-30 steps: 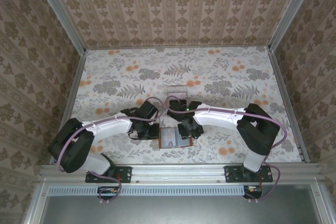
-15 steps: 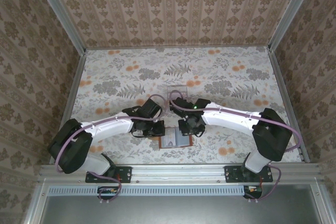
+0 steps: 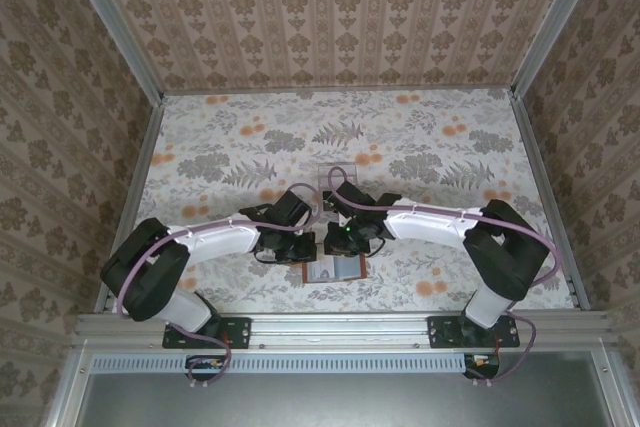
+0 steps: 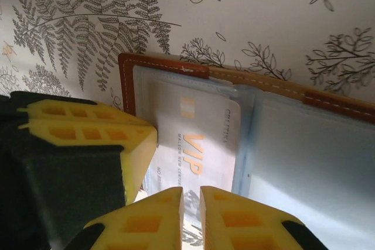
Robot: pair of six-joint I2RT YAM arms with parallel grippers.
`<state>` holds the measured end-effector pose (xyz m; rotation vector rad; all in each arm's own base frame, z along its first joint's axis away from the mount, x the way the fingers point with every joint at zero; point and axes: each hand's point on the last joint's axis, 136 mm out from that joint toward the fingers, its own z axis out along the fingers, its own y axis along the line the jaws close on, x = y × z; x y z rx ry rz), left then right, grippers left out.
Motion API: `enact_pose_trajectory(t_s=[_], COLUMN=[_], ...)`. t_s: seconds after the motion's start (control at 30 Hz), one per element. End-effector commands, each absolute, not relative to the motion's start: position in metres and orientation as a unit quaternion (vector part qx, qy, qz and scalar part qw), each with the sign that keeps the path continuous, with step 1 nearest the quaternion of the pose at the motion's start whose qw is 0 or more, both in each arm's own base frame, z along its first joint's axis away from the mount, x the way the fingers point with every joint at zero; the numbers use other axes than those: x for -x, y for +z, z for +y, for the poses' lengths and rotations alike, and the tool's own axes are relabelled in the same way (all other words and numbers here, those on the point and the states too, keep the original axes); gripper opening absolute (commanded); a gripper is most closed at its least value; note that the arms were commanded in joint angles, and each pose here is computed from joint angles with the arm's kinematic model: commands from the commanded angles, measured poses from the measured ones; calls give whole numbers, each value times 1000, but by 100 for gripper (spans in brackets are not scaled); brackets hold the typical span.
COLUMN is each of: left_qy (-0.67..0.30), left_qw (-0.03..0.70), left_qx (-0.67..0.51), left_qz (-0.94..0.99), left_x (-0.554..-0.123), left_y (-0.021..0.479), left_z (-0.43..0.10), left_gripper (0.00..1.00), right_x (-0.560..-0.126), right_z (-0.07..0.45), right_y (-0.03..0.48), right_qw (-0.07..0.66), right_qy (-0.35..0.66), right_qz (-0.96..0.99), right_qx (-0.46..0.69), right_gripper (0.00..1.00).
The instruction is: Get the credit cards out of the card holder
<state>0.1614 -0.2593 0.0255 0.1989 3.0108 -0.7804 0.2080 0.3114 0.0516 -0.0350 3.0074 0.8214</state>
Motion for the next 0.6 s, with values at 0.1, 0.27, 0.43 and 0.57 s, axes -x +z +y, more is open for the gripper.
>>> enact_pose_trajectory(t_s=[0.1, 0.27, 0.43, 0.57], left_qy=[-221, -219, -217, -214], left_qw=[-4, -6, -7, -4], left_qx=[-57, -57, -55, -55], left_qz=[974, 974, 974, 975], left_x=[-152, -151, -151, -151], left_y=[14, 14, 14, 16], left_z=[-246, -245, -244, -242], left_gripper=[7, 7, 7, 7], right_x=[-207, -204, -202, -203], right_z=[313, 307, 298, 288], right_y=[35, 21, 12, 15], right_qw=[-9, -18, -19, -8], right_qy=[274, 263, 244, 222], right_qz=[962, 965, 970, 975], right_qx=[-5, -9, -10, -10], right_gripper=[16, 17, 23, 25])
